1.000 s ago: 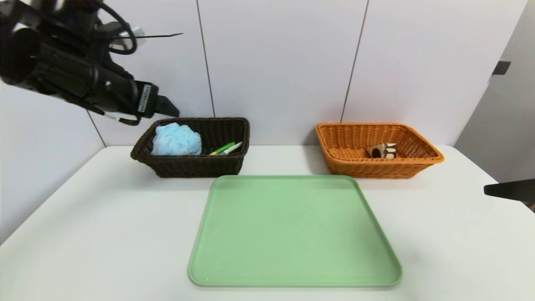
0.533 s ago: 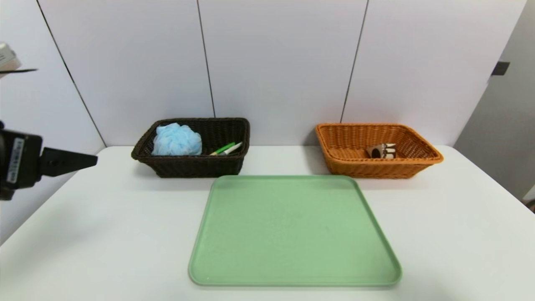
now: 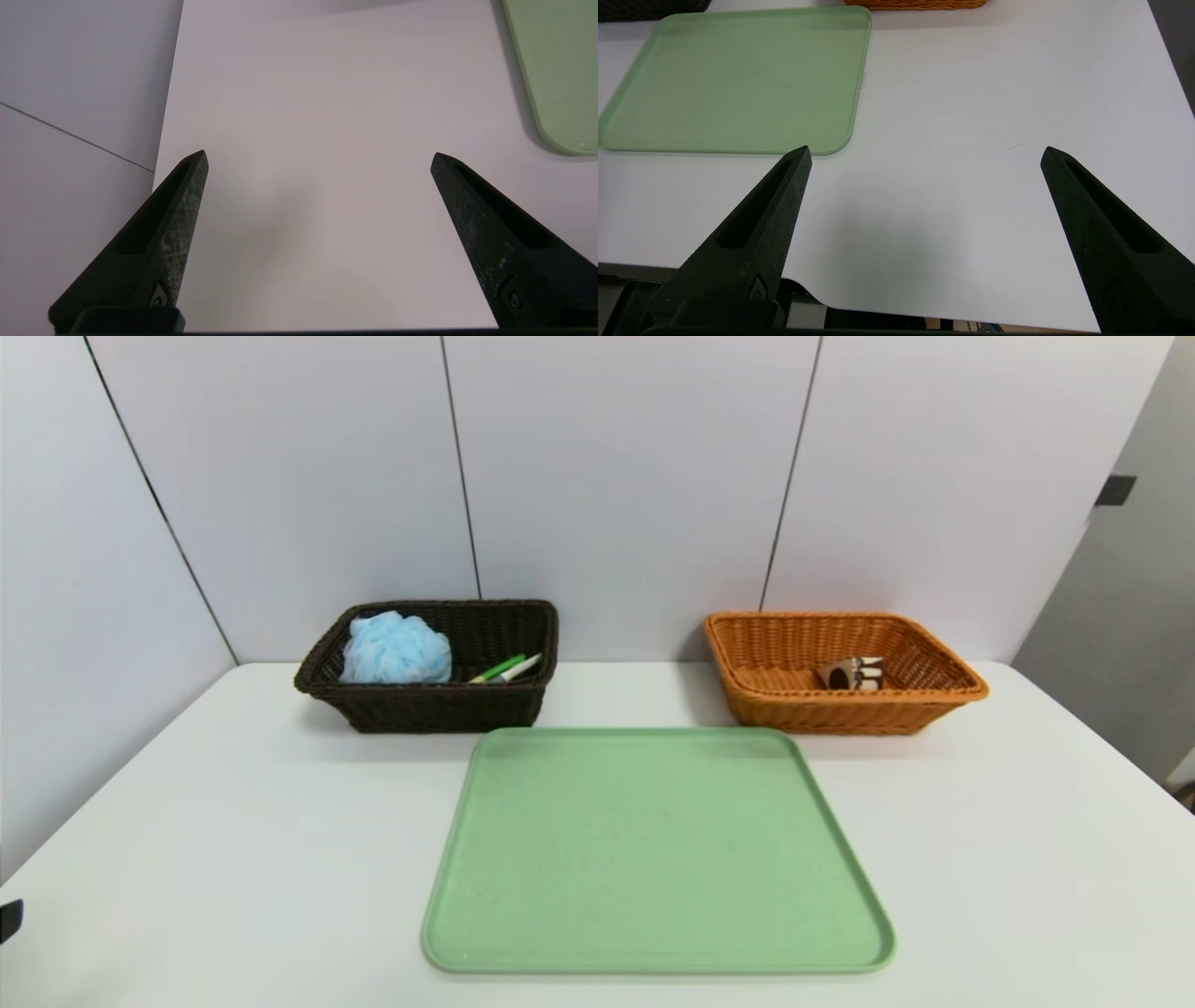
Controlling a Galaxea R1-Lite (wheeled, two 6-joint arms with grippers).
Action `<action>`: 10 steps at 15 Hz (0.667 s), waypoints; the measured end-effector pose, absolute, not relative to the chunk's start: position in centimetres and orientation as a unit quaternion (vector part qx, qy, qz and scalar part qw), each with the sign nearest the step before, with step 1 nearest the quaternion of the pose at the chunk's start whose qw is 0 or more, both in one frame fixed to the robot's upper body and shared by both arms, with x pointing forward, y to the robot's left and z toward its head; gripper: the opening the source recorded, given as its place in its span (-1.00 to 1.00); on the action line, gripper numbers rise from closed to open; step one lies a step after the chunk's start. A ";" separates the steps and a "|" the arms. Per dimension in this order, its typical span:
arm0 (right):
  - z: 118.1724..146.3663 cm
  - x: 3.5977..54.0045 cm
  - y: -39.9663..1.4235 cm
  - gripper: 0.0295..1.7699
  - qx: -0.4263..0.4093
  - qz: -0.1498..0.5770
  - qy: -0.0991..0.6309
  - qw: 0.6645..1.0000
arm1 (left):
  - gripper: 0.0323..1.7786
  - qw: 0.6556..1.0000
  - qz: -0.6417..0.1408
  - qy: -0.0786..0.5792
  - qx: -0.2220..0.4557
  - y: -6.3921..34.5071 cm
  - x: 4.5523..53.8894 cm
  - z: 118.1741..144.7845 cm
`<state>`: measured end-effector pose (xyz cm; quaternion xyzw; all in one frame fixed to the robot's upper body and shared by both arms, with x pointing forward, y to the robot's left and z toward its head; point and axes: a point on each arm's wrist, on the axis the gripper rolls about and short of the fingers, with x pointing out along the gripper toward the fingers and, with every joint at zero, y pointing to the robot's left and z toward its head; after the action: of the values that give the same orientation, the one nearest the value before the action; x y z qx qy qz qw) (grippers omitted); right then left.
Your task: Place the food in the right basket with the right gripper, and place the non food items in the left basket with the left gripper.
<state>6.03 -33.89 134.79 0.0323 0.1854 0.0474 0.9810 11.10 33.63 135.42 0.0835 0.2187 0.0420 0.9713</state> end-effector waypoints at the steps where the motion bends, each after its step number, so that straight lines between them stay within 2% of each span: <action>1: 134.2 5.5 -33.9 0.92 0.026 0.046 0.180 0.982 | 0.90 0.972 0.049 0.213 0.081 33.7 10.2 134.7; 10: 130.1 3.1 -34.1 0.92 0.014 0.040 0.161 0.986 | 0.90 0.973 0.100 0.196 0.069 33.8 5.8 128.2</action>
<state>3.14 -34.06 130.06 0.0137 0.1615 0.0398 0.9860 5.84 33.77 128.25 0.0691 0.1958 0.1005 0.9730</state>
